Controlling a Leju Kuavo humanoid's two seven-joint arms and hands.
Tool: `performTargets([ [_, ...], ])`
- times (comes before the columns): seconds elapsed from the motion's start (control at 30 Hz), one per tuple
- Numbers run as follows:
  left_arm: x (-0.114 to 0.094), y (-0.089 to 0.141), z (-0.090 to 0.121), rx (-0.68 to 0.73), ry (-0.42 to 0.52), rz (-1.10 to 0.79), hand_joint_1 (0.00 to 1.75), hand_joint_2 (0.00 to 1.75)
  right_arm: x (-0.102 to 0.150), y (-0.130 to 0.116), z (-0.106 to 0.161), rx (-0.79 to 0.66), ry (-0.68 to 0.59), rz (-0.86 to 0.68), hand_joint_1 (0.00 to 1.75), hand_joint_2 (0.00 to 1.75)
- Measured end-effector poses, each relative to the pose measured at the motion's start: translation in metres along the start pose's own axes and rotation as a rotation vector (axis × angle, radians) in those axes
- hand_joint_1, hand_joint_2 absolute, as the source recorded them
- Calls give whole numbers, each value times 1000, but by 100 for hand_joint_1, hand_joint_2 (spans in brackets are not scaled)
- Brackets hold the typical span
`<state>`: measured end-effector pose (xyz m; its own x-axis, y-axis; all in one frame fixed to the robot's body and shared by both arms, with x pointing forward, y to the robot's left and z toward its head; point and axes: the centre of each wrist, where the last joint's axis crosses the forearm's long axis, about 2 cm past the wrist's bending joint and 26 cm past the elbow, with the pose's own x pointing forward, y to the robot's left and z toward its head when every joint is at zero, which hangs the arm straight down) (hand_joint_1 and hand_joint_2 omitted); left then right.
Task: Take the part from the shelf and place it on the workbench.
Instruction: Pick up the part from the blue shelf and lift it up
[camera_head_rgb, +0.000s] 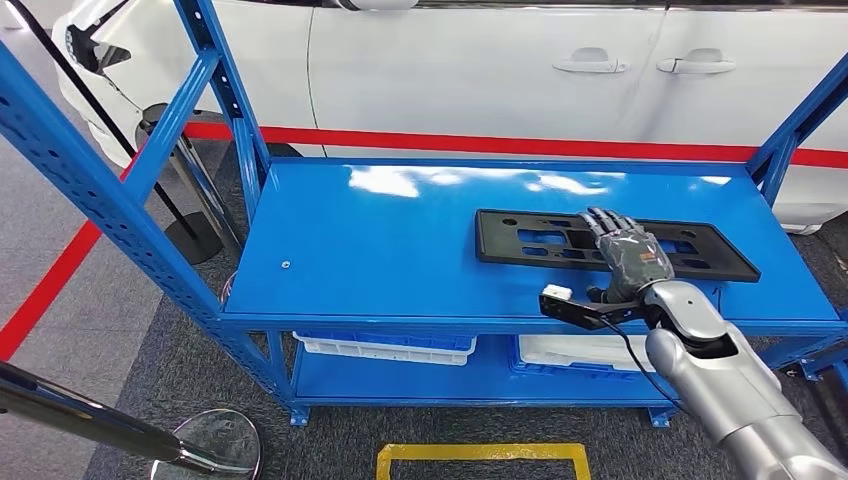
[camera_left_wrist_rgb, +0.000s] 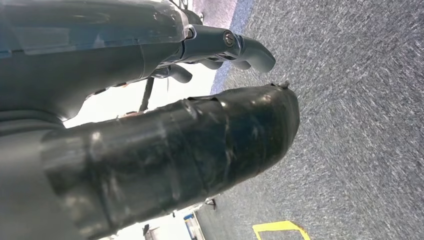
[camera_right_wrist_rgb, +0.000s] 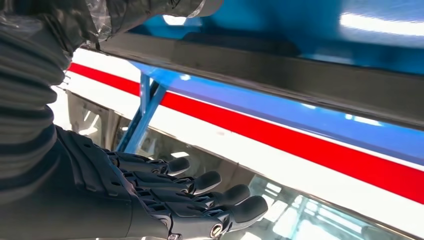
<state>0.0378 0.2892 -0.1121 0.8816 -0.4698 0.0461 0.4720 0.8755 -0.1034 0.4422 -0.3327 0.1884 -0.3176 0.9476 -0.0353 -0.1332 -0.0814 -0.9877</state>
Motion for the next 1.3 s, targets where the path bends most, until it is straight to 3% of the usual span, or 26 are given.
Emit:
performTargets([
  [0.73, 2, 1, 0, -4, -3, -49, 0, 0, 45, 19, -22, 120, 50, -14, 0, 175],
  [0.9, 2, 1, 0, -5, -1, -61, 0, 0, 47, 17, -25, 146, 93, -2, 10, 175],
  [1.03, 3, 1, 0, -5, 0, -64, 0, 0, 48, 17, -26, 169, 121, -5, 172, 175],
  [1.3, 3, 1, 0, -4, 2, -75, 0, 0, 45, 19, -25, 171, 135, -10, 175, 175],
])
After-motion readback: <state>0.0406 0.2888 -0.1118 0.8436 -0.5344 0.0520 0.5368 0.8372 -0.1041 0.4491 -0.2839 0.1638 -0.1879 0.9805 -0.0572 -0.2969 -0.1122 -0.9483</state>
